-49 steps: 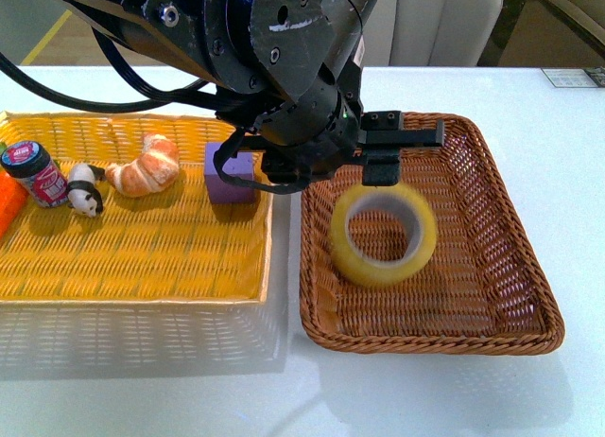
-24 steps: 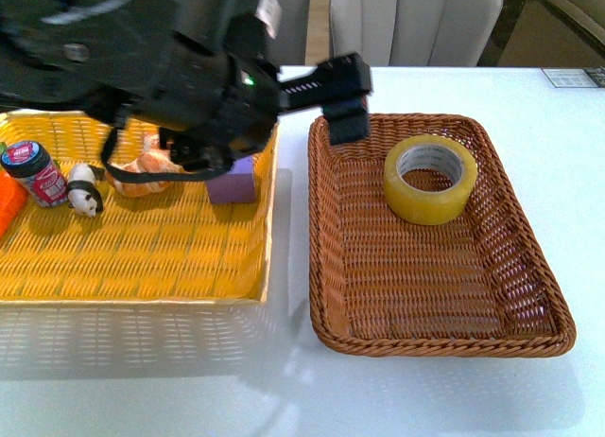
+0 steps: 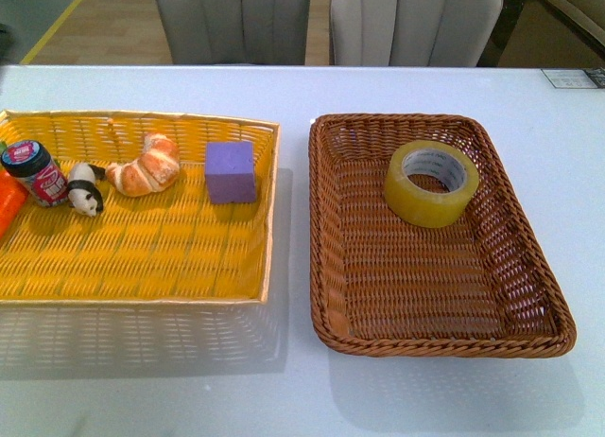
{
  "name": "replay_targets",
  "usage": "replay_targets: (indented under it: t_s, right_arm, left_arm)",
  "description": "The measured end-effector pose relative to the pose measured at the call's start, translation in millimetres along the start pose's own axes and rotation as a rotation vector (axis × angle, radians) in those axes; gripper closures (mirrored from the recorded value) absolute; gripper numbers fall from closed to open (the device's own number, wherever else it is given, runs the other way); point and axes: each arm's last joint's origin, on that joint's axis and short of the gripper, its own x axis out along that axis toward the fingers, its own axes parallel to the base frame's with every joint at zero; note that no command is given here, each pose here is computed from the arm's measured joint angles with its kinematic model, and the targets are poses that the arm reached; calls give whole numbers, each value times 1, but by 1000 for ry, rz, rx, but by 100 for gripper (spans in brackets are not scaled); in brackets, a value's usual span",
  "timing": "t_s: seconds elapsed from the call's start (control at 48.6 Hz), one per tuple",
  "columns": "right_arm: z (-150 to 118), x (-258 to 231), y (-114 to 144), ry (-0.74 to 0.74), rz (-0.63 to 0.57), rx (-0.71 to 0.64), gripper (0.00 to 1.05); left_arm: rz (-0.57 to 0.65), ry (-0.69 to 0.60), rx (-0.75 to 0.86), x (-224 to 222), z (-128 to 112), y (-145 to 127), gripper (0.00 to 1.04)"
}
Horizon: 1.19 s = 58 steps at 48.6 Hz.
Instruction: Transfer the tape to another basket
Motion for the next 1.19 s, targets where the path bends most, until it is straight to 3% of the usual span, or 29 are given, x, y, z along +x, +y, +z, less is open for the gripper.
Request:
replay_targets:
  t_s: [0.144, 0.412, 0.453, 1.193]
  right_arm:
    - [0, 0, 0, 0, -3, 0, 9]
    - [0, 0, 0, 0, -2, 0, 9]
    - [0, 0, 0, 0, -3, 0, 9]
    - [0, 0, 0, 0, -3, 0, 9]
  left_arm:
    - [60, -216, 171, -40, 9, 10, 50]
    - [58, -204, 249, -70, 0, 9, 92]
    - [57, -208, 252, -76, -1, 9, 103]
    - [55, -229, 261, -128, -6, 5, 103]
